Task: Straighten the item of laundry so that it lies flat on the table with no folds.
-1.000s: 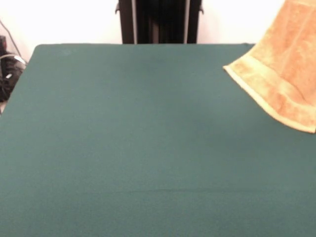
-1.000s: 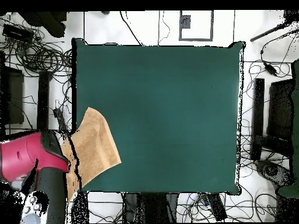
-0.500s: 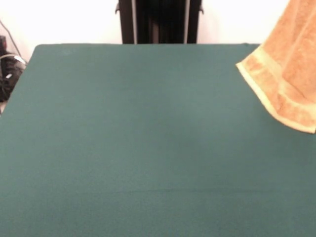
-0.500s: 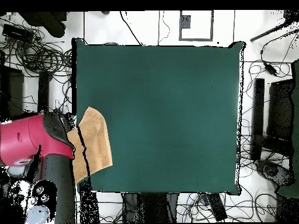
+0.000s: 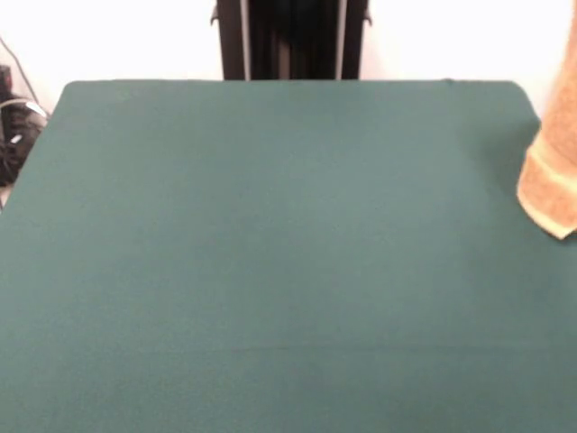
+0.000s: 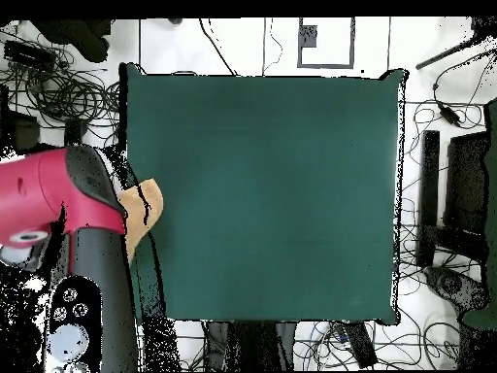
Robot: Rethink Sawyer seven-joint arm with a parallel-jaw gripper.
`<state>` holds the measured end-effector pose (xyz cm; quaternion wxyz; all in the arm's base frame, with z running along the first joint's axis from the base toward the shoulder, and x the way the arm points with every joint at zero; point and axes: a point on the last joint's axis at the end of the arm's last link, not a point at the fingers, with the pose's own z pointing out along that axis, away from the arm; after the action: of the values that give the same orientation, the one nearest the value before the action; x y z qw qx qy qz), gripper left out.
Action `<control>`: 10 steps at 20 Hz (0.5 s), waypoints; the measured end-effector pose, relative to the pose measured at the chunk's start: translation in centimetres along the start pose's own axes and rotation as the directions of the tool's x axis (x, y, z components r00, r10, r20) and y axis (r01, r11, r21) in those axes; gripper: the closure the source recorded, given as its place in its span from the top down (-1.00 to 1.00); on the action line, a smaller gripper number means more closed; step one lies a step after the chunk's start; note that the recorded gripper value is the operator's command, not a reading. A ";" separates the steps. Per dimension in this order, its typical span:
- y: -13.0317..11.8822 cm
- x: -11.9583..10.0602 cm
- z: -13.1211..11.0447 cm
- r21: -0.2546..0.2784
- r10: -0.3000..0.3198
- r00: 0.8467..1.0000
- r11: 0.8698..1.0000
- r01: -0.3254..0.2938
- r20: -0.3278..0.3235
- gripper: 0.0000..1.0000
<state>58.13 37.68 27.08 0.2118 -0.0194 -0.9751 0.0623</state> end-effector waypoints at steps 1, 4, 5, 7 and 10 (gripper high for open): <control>-0.1 -0.2 -0.5 0.000 0.001 1.000 1.000 -0.001 -0.001 -1.00; -0.4 -1.2 -2.9 0.002 0.005 1.000 1.000 -0.005 -0.007 -1.00; -0.4 -1.4 -3.4 0.002 0.005 1.000 1.000 -0.005 -0.005 -1.00; -0.4 -1.8 -4.6 0.000 0.006 1.000 1.000 -0.006 0.001 -1.00; -0.5 -2.3 -6.3 -0.009 0.007 0.999 1.000 -0.006 0.034 -1.00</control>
<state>62.82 37.79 31.93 0.1951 -0.0224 -0.9787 0.0590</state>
